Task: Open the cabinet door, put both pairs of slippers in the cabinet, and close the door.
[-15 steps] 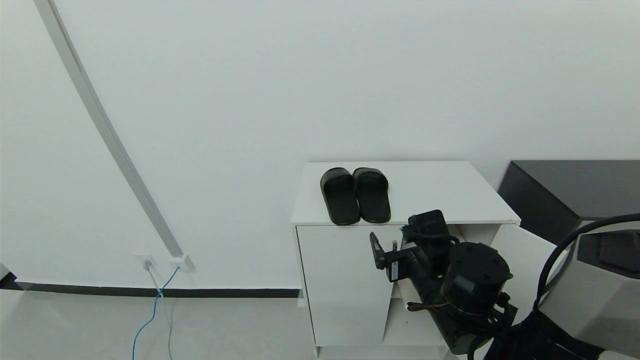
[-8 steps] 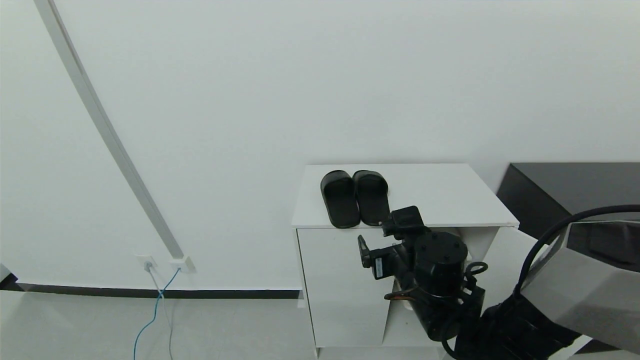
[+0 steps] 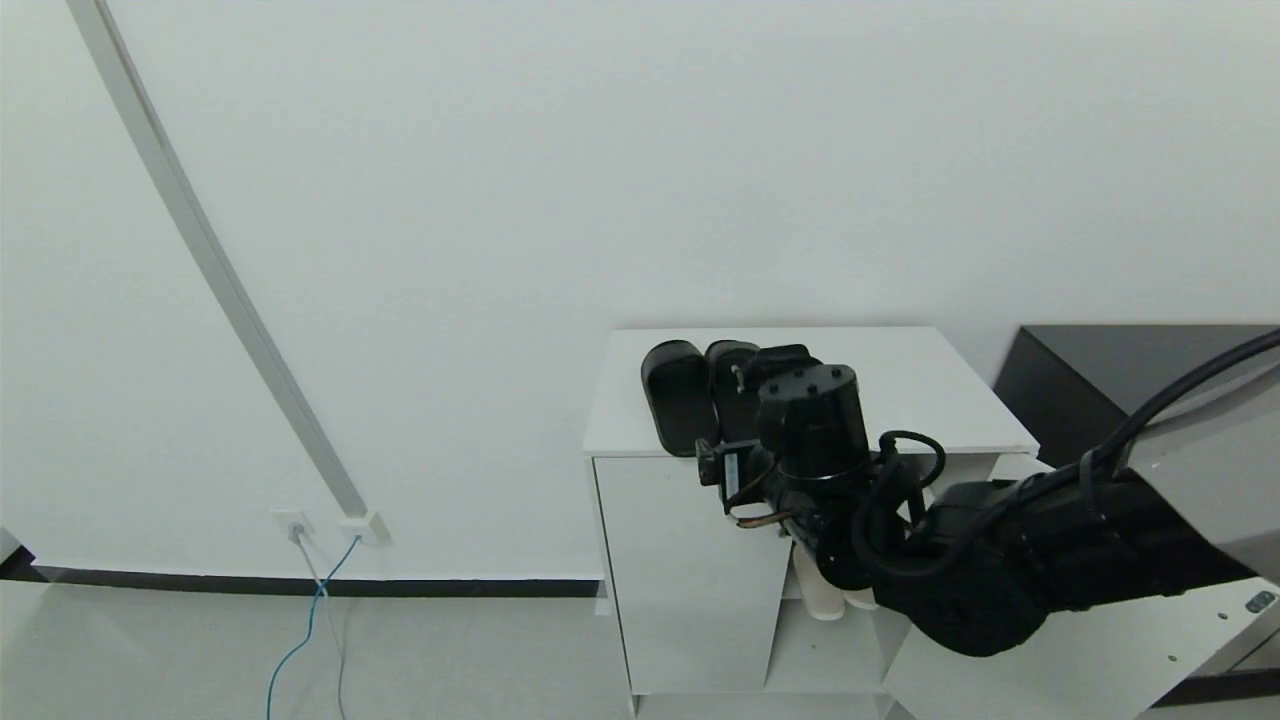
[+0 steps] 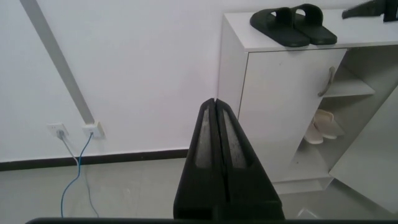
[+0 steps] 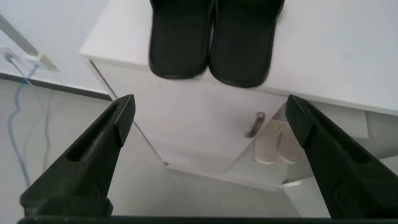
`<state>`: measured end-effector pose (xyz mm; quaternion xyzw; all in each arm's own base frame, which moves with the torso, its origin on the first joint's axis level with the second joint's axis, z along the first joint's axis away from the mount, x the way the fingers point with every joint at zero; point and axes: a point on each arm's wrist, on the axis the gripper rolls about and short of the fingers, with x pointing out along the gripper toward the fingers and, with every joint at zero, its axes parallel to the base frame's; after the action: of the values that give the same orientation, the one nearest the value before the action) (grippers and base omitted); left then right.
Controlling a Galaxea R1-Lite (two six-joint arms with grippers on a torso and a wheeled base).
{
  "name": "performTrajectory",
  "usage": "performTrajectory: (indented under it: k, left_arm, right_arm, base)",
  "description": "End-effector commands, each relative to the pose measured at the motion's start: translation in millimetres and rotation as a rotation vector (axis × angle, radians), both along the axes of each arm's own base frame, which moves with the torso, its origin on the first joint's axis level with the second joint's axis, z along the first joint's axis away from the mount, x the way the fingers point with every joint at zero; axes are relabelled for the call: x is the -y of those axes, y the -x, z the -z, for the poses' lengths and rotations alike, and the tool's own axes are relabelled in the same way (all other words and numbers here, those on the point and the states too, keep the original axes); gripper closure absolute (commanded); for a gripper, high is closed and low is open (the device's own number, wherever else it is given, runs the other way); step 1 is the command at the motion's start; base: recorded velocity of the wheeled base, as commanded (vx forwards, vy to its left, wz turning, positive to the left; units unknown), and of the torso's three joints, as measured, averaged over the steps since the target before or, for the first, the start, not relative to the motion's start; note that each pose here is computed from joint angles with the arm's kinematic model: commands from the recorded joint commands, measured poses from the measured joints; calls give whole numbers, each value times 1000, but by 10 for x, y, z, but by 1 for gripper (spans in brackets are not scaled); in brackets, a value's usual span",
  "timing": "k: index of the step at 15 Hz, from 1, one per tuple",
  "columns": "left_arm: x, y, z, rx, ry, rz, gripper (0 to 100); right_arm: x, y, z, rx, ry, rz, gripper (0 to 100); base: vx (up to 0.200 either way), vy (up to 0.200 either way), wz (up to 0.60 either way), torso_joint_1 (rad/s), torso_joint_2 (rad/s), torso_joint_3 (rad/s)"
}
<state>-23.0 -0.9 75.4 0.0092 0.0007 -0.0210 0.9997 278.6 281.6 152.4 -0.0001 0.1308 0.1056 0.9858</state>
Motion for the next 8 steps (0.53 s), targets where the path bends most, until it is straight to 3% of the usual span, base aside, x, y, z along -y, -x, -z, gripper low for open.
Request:
performTrajectory:
  k: [1,4,8]
  left_arm:
    - [0,-1,0,-1,0,0,100]
    - [0,-1,0,-1,0,1,100]
    - [0,-1,0,-1,-1,1,100]
  right_arm:
    - [-23,12,-256,29,-58,-1,0]
    - [-28,49,-260,15,-54,-7,0]
    - [-30,71,-223,6,-55,-7,0]
  base:
    - [0,0,0,0,0,0]
    - [0,0,0,0,0,0]
    - [200,0,0,2,2,1]
